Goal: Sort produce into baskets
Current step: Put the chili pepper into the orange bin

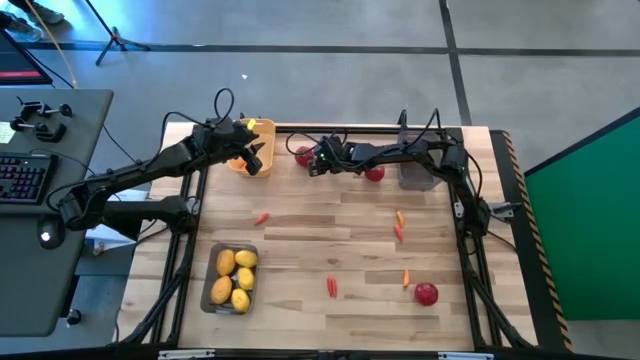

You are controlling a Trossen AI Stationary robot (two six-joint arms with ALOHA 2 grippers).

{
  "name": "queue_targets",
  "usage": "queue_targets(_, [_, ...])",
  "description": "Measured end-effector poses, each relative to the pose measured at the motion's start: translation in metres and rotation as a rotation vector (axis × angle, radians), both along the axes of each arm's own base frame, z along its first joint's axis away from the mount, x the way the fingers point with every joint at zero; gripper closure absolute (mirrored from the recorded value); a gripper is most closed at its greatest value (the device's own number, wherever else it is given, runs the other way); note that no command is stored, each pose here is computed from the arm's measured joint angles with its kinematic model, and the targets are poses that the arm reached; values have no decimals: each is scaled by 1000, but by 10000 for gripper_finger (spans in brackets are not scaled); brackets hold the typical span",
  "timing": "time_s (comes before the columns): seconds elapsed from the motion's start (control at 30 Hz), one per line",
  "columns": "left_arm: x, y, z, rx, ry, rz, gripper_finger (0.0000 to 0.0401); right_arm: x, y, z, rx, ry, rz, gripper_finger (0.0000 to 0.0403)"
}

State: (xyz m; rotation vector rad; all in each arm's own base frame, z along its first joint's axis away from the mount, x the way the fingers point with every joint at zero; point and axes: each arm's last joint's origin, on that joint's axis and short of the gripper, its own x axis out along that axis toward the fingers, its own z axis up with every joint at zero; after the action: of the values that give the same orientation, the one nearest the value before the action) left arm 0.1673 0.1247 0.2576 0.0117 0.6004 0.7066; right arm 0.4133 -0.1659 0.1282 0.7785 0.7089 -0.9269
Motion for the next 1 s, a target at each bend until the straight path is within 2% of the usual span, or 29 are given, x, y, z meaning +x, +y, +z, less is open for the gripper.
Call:
queue_targets(0.2, [0, 0, 0, -2, 3, 0, 280, 1, 2, -1, -27, 12, -8, 186])
queue_targets(0.3, [0, 0, -1, -3, 8, -1, 280, 1, 2, 0, -52, 34, 33, 186])
queue_targets(0.53, [0, 0, -1, -1, 13, -4, 280, 10, -2, 17, -163, 118, 211, 186])
queue_targets(0.67, [-1, 0, -1, -4, 18, -4, 280, 15, -3, 23, -261, 153, 394, 190])
queue_targets(0.77, [-1, -1, -2, -9, 25, -4, 280, 14, -1, 20, -270, 175, 511, 197])
queue_targets(1.0, [-1, -1, -2, -8, 25, -4, 280, 14, 1, 19, -281, 207, 636, 212])
